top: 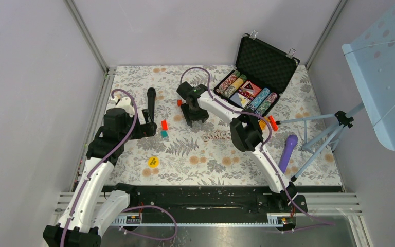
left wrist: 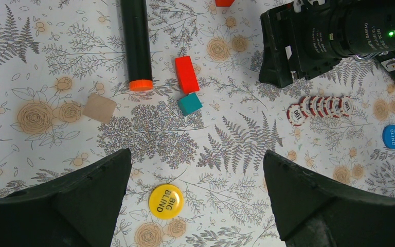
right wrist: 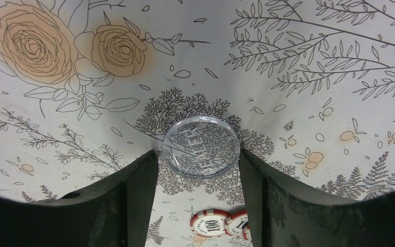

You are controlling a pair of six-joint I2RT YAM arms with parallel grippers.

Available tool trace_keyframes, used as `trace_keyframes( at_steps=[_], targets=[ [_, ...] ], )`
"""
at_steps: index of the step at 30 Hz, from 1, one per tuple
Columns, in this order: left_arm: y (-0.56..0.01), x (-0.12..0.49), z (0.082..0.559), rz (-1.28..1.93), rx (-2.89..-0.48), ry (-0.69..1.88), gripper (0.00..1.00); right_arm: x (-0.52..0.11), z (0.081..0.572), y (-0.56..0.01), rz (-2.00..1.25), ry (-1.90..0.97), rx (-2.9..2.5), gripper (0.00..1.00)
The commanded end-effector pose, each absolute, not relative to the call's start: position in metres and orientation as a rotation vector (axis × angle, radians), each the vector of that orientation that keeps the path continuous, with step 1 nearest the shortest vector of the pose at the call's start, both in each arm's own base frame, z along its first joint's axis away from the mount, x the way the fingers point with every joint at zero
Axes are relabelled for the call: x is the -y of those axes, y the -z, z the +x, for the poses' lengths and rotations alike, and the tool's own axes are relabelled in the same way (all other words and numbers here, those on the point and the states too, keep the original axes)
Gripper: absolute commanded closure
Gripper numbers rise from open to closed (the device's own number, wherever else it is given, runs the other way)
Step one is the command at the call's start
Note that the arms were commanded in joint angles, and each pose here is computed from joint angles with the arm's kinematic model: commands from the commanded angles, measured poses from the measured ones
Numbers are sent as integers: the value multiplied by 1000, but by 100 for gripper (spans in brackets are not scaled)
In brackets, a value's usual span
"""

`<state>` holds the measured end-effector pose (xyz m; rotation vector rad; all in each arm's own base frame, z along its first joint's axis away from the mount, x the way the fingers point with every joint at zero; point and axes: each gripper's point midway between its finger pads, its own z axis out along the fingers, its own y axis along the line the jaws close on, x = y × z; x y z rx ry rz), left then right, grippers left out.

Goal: Pack up texas hold em set

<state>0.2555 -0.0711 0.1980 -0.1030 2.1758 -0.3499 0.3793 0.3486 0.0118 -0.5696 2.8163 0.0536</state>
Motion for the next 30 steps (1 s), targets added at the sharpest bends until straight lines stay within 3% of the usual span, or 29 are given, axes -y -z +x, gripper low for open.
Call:
trace_keyframes(
  at_steps=[1, 30],
  targets=[
    [-206, 74, 257, -78, -2136, 371, 1, -352, 378, -13, -558, -43, -2815, 35],
    [-206, 74, 257, -78, -2137, 371, 1, -357, 385, -18, -523, -51, -2776, 37]
  ],
)
